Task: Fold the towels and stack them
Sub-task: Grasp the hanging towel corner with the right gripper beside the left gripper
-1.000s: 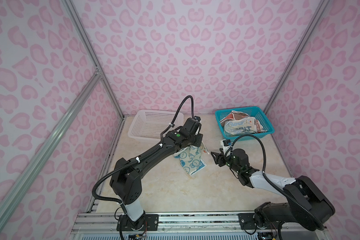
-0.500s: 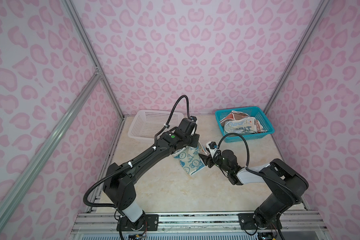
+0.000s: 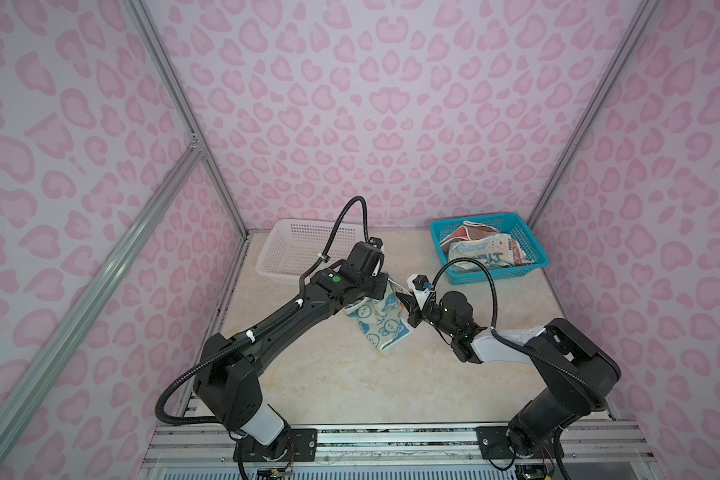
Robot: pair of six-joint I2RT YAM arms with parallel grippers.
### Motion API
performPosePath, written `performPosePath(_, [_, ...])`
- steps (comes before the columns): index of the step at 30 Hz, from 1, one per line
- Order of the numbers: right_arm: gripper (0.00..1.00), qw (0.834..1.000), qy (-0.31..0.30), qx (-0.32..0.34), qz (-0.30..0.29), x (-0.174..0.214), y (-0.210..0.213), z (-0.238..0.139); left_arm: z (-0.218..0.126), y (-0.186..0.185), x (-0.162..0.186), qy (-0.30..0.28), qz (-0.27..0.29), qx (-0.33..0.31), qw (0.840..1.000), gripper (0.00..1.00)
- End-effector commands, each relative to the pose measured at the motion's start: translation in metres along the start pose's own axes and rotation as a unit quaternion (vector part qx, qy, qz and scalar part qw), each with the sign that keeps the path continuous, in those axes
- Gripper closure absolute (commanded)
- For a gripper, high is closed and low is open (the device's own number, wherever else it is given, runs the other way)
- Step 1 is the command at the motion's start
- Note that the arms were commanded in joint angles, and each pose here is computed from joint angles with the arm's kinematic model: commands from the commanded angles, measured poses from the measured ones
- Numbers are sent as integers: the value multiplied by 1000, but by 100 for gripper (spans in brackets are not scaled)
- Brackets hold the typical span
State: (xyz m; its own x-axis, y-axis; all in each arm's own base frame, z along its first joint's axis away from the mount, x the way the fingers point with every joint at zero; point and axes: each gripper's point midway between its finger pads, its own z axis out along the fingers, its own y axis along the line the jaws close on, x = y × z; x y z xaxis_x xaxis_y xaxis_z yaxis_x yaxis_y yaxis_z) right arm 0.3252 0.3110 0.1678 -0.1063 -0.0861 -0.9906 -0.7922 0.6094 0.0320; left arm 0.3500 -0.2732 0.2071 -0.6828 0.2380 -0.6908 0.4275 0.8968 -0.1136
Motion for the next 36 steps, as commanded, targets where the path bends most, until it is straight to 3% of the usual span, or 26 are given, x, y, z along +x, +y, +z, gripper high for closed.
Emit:
performPosePath(1, [100,1000,28,-11,10,4,5,-5,-4,8,-5,-16,-6,-17,1000,97])
performPosePath(10, [100,991,131,-21,20,2,7,-18,-4,22,17,-5,15,-40,999,94])
performPosePath(11, [100,991,133,-22,17,0,8,-20,-6,22,18,-6,24,-37,999,86])
performPosePath(14, [100,987,156,-27,-2,-3,7,-27,-16,17,20,-17,61,-17,998,45])
performPosePath(15, [100,986,167,-26,-11,-3,6,-29,-22,15,19,-26,76,-8,997,37])
performPosePath(20, [100,979,191,-44,-49,-9,8,-36,-53,-6,7,-98,141,57,984,16])
performPosePath(27, [100,972,206,-89,-75,-18,20,-39,-64,-45,1,-147,204,159,955,16])
performPosePath(36, [100,972,205,-95,-68,-27,20,-32,-51,-86,8,-120,215,254,936,19])
